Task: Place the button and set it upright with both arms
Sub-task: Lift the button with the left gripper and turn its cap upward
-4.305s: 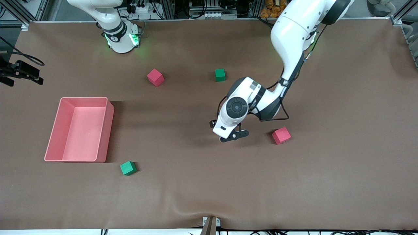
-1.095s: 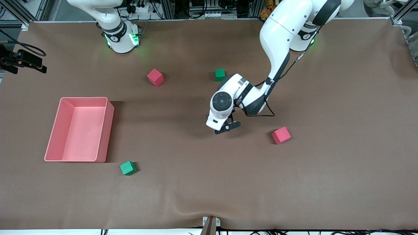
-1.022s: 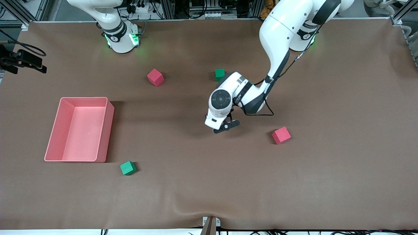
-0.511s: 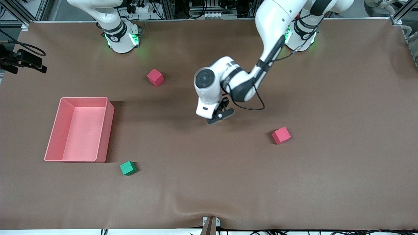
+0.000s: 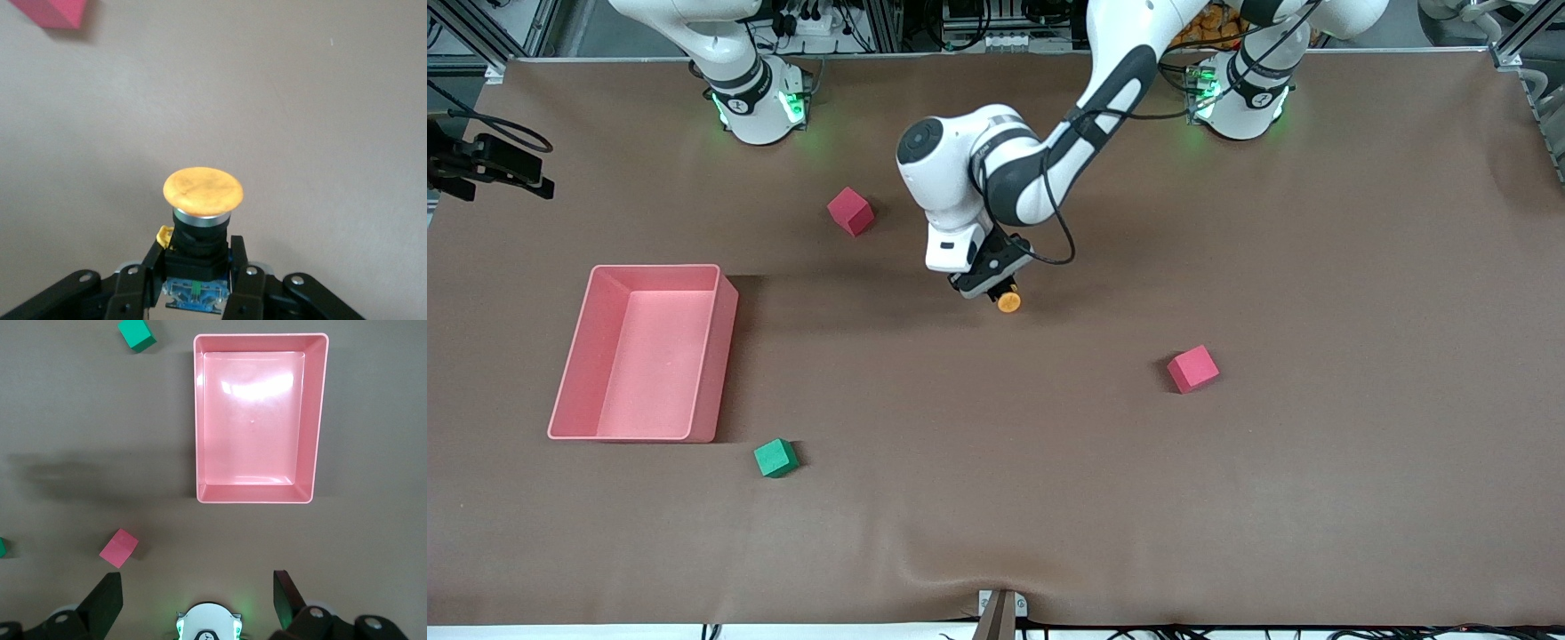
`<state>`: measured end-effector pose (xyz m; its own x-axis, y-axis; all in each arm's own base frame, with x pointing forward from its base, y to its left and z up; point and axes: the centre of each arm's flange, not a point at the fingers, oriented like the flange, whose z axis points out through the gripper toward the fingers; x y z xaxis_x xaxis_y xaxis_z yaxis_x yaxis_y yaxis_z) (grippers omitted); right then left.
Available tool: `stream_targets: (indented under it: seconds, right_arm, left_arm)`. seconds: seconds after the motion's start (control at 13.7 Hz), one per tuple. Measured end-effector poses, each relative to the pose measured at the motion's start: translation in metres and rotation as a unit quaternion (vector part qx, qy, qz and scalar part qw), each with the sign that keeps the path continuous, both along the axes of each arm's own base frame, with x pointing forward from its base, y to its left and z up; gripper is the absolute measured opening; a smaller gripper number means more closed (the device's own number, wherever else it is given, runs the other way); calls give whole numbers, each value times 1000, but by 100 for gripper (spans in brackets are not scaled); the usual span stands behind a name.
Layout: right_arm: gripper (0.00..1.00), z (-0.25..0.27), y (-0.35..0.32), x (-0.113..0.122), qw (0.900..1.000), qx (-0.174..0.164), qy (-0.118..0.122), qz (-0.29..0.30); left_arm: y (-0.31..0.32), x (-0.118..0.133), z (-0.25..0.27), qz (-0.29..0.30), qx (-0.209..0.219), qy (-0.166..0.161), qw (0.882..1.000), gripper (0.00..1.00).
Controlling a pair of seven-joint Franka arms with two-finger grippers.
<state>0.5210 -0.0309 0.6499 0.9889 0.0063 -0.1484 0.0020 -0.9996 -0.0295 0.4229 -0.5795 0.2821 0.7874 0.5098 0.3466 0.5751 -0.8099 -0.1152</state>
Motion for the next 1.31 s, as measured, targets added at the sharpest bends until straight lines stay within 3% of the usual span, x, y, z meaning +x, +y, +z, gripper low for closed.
stream_targets:
  seconds: [0.36, 0.51, 0.8, 1.02, 1.31]
  right_arm:
    - [100, 0, 1, 0, 1000, 0, 0, 1]
    - [100, 0, 1, 0, 1000, 0, 0, 1]
    - [100, 1, 1, 0, 1000, 0, 0, 1]
    - [100, 3, 1, 0, 1000, 0, -3, 1]
    - [100, 8, 2, 0, 1000, 0, -8, 1]
  left_arm:
    - [-27, -48, -30, 3, 55, -113, 992, 42]
    - [-26, -47, -33, -2, 73, -148, 986, 42]
    - [-28, -45, -44, 11, 80, -259, 963, 42]
    - [-36, -61, -72, -3, 80, -311, 947, 42]
    - [-40, -94, -130, -23, 100, -354, 929, 42]
